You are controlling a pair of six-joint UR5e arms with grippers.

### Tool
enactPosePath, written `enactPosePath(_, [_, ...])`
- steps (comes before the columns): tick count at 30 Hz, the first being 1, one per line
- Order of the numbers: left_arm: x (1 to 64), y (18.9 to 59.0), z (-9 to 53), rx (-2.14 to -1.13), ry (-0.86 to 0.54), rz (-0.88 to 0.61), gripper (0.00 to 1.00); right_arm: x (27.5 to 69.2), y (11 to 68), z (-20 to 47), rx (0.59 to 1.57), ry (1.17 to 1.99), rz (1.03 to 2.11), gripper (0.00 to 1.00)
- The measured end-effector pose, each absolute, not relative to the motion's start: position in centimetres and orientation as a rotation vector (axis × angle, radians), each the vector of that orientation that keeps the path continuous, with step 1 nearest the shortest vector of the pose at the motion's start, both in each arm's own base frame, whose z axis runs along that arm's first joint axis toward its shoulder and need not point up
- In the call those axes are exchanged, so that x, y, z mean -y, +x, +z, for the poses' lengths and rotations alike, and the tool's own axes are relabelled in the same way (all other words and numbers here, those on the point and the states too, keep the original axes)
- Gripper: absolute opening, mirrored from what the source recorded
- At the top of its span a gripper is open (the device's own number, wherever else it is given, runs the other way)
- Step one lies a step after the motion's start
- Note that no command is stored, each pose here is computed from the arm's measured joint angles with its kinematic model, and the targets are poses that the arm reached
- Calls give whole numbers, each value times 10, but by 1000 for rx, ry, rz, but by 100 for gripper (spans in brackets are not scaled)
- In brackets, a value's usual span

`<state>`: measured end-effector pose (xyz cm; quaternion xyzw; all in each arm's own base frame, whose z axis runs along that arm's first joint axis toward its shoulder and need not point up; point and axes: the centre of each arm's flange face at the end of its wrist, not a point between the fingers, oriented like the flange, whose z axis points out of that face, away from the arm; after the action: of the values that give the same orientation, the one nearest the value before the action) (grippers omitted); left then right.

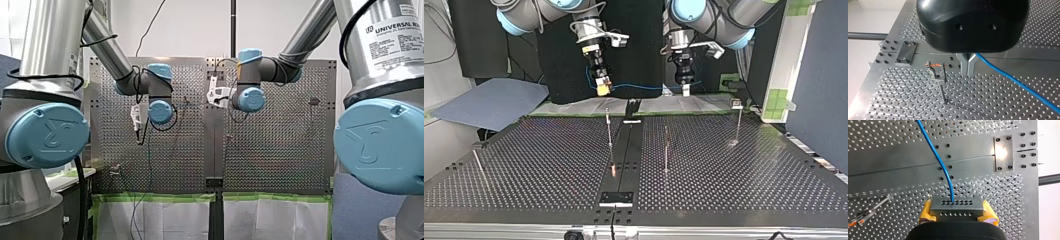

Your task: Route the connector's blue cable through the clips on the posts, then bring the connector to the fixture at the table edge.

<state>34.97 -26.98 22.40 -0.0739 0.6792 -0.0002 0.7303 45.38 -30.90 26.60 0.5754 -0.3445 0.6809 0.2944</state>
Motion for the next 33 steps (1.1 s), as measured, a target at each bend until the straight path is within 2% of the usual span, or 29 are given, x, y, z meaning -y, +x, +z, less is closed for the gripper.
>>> enactPosePath(14, [261,380,236,-1473,-158,-19,0,337,464,229,932,1562,1787,0])
enactPosePath(33, [216,429,247,-1466,-149,-10,0,379,457,244,910,1549,1843,0])
